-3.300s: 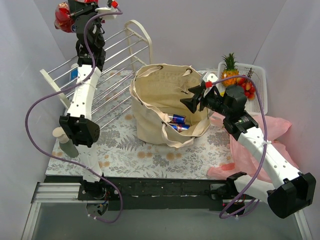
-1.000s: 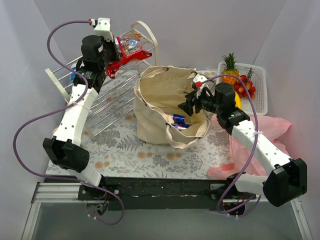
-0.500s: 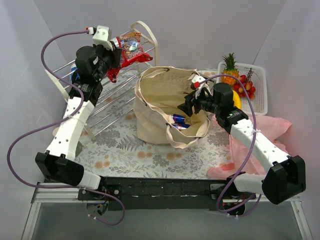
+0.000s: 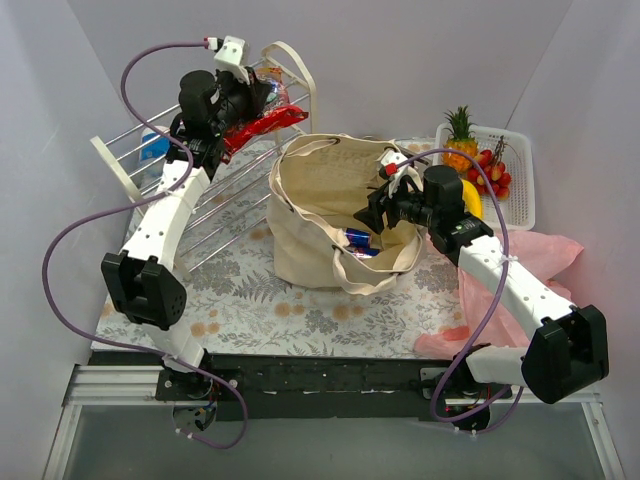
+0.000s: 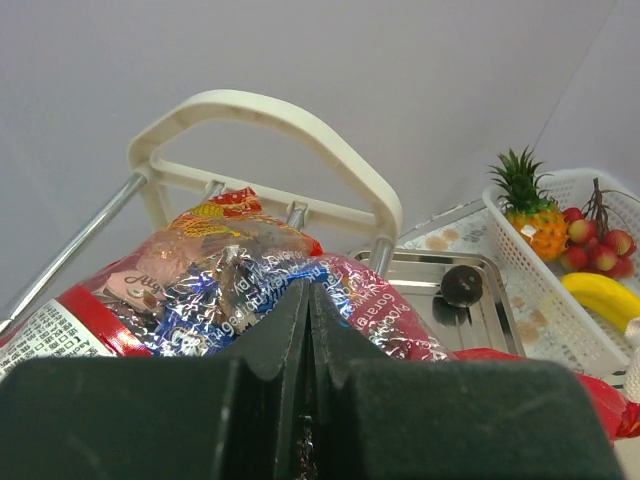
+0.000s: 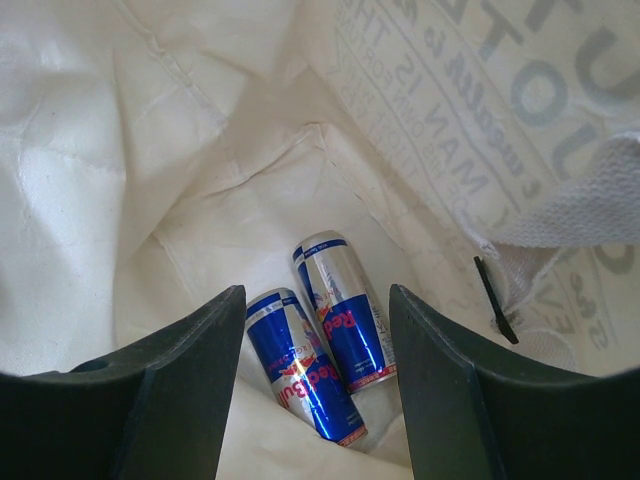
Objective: Untie the knot of the grocery bags and take out the mixed food
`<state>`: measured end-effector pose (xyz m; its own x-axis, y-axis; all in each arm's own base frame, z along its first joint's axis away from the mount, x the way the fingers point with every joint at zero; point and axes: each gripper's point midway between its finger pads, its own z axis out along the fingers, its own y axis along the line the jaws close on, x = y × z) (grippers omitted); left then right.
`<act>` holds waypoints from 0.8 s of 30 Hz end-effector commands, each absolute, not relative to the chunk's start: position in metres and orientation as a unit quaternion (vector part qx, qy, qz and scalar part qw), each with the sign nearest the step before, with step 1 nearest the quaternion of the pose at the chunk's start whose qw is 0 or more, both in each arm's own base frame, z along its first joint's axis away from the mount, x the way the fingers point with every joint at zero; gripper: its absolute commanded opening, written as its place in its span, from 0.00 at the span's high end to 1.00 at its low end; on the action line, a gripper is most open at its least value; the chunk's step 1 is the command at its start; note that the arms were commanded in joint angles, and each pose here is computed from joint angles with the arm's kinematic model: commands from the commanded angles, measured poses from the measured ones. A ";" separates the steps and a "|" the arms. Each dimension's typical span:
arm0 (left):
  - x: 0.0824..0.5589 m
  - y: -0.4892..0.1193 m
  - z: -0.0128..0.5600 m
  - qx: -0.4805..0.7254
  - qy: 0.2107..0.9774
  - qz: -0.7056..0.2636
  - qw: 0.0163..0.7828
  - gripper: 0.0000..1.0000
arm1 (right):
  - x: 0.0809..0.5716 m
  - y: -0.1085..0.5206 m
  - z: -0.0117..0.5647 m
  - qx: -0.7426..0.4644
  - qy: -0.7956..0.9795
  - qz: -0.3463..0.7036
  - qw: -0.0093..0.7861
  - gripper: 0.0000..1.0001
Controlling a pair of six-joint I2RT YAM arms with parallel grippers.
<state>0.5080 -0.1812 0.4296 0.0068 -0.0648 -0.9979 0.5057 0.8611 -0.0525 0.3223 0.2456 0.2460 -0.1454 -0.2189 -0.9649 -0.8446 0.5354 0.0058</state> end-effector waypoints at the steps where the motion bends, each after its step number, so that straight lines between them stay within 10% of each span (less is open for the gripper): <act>1: 0.509 -0.179 0.371 0.178 0.715 -0.192 0.648 1.00 | 0.328 0.245 0.258 -0.376 0.690 0.293 0.544 0.34; 8: 0.504 -0.183 0.455 0.174 0.648 -0.213 0.711 0.98 | 0.331 0.247 0.266 -0.380 0.690 0.293 0.542 0.34; 10: 0.496 -0.182 0.483 0.184 0.631 -0.211 0.723 0.81 | 0.333 0.248 0.270 -0.381 0.688 0.291 0.545 0.34; 11: 0.488 -0.179 0.506 0.188 0.614 -0.205 0.739 0.57 | 0.336 0.250 0.281 -0.381 0.681 0.291 0.554 0.35; 14: 0.468 -0.160 0.535 0.182 0.600 -0.158 0.763 0.38 | 0.341 0.257 0.306 -0.387 0.658 0.301 0.572 0.35; 24: 0.418 -0.059 0.533 0.165 0.633 0.063 0.754 0.28 | 0.342 0.295 0.407 -0.393 0.571 0.413 0.591 0.35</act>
